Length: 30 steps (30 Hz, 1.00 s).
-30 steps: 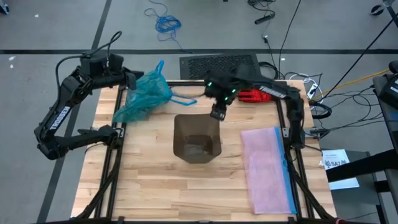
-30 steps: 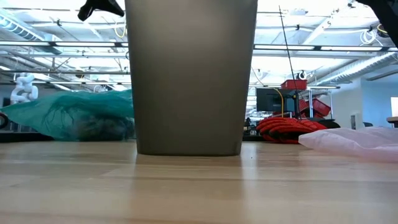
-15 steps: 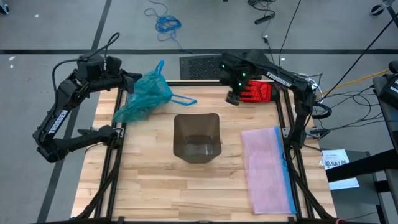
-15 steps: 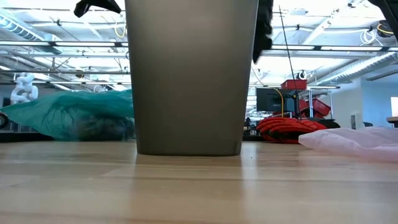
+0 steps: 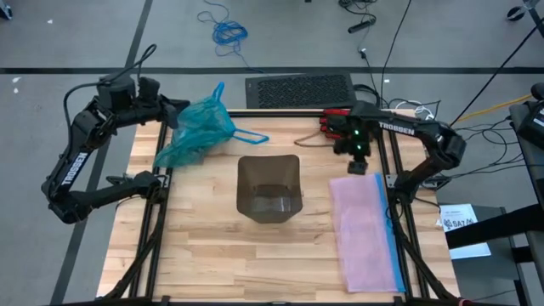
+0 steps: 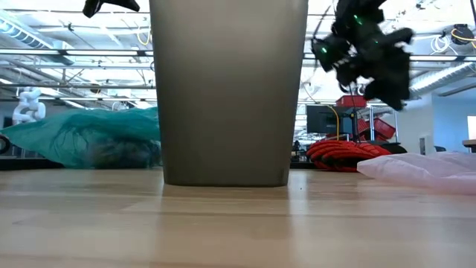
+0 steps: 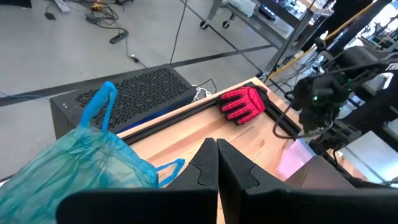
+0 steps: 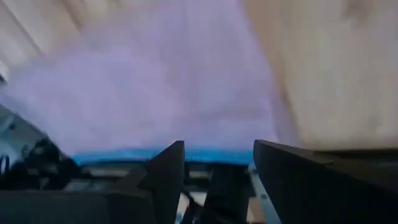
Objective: Place trash/remove bag and relplace
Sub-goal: Insert a new pink trash bag into the black trash bin
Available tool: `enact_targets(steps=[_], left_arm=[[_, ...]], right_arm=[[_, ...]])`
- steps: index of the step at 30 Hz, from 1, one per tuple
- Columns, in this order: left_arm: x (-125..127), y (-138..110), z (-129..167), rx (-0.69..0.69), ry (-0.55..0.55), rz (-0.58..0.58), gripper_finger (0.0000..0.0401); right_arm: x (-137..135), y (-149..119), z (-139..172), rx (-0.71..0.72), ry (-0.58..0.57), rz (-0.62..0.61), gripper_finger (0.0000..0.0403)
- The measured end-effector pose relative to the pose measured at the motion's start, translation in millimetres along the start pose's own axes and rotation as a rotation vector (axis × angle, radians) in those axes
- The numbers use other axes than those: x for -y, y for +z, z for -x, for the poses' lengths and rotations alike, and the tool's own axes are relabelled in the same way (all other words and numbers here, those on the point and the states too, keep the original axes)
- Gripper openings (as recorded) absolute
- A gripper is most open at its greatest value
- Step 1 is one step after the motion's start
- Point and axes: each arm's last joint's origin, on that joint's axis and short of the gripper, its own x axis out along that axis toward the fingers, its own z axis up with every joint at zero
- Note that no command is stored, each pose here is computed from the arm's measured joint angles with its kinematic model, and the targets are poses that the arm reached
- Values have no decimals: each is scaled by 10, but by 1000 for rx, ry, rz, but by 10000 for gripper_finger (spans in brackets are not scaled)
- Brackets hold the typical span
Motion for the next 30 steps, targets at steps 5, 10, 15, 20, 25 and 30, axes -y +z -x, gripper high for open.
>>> enact_targets(steps=[5, 10, 15, 20, 25, 30], left_arm=[[-8, 8, -38, -12, -3, -22, 0], [-18, 14, -77, -24, -3, -19, 0], [-17, 14, -75, -24, -5, -20, 0], [-17, 15, -75, -23, -5, -20, 0], [-17, 15, -75, -24, -5, -19, 0], [-11, 13, -75, -29, -26, -19, 0]], right_arm=[[62, -108, -318, -130, -1, 25, 185], [121, -141, -539, -170, -21, 43, 185], [184, -98, -677, -131, -94, 51, 185], [239, -25, -742, -59, -173, 43, 185], [262, -39, -851, -57, -173, 38, 185], [278, -135, -1023, -119, -154, 37, 185]])
